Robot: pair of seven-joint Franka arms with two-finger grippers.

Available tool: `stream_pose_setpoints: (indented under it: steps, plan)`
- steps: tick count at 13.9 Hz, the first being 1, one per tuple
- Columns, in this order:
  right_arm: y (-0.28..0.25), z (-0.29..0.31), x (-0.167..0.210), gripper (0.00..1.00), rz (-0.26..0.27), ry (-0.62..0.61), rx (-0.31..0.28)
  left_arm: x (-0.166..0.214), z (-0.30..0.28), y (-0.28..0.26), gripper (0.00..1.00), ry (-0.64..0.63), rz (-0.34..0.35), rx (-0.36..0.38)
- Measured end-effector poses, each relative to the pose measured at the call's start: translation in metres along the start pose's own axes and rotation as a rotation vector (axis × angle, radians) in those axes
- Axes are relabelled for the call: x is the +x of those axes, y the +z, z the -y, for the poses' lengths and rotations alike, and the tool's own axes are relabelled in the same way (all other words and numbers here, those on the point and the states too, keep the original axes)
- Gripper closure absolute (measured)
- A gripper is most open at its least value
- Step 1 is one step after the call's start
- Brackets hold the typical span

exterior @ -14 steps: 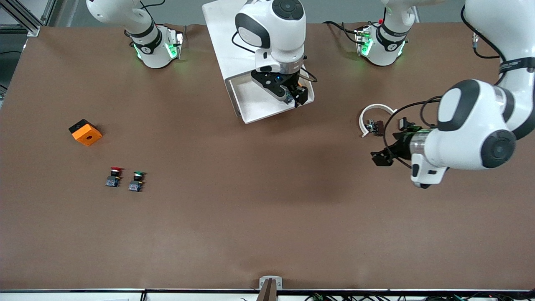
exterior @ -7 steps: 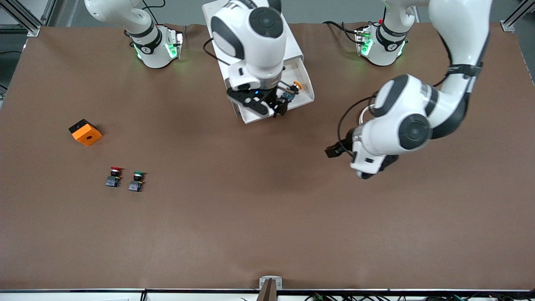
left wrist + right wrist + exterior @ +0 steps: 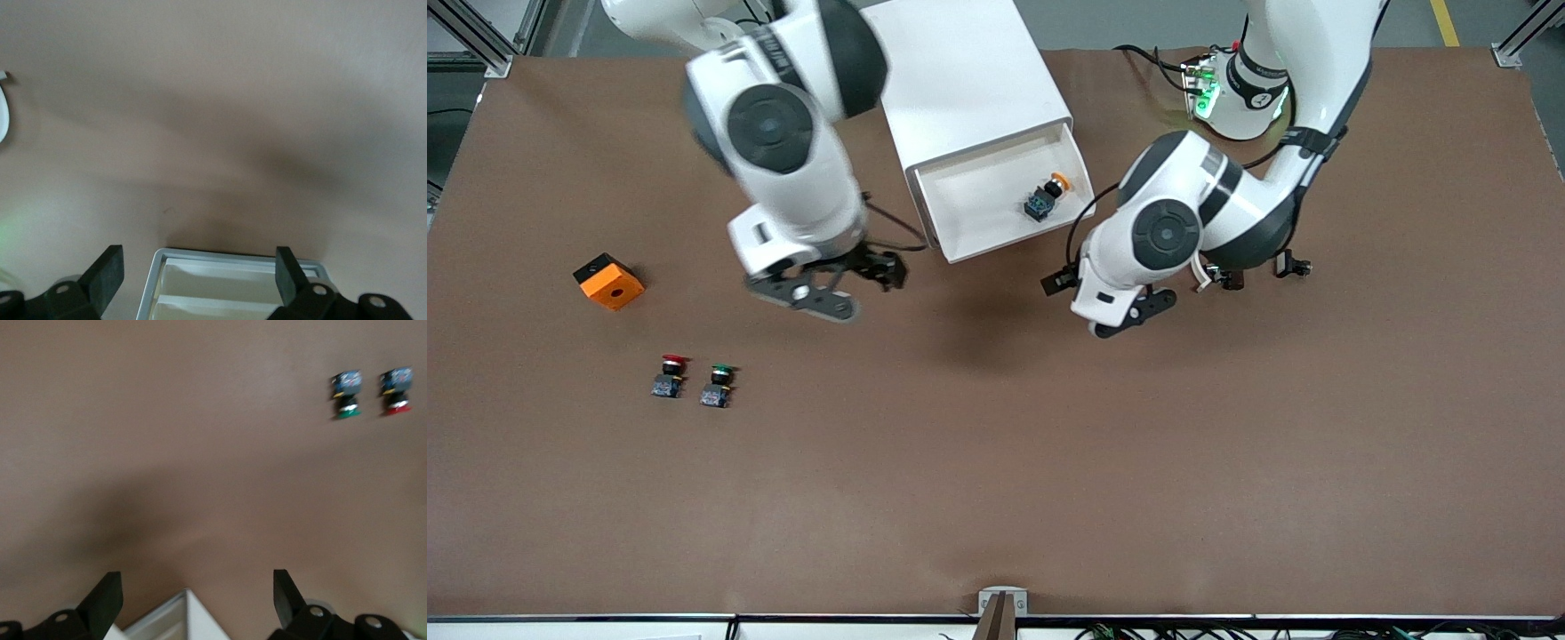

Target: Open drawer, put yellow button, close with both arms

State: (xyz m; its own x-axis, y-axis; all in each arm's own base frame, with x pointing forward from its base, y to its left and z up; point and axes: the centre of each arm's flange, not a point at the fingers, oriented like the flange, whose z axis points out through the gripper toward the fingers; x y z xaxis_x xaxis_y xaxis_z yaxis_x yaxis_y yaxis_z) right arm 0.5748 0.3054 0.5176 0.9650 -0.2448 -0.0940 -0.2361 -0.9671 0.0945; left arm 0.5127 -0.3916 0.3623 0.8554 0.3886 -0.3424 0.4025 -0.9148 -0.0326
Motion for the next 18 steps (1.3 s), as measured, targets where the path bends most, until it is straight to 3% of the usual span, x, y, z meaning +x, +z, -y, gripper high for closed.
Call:
stream_pose_setpoints:
  steps: [5,12,18]
  plan:
    - [-0.017,-0.144,0.074,0.00,0.052,-0.152,0.013,-0.056,-0.010,0.025,0.00,0.080,-0.017,0.015]
    - [-0.015,-0.357,0.130,0.00,0.078,-0.325,0.075,-0.126,-0.023,0.052,0.00,0.115,-0.017,0.011]
    - [-0.011,-0.396,0.134,0.00,0.082,-0.291,0.076,-0.162,-0.028,0.071,0.00,0.120,0.008,0.013]
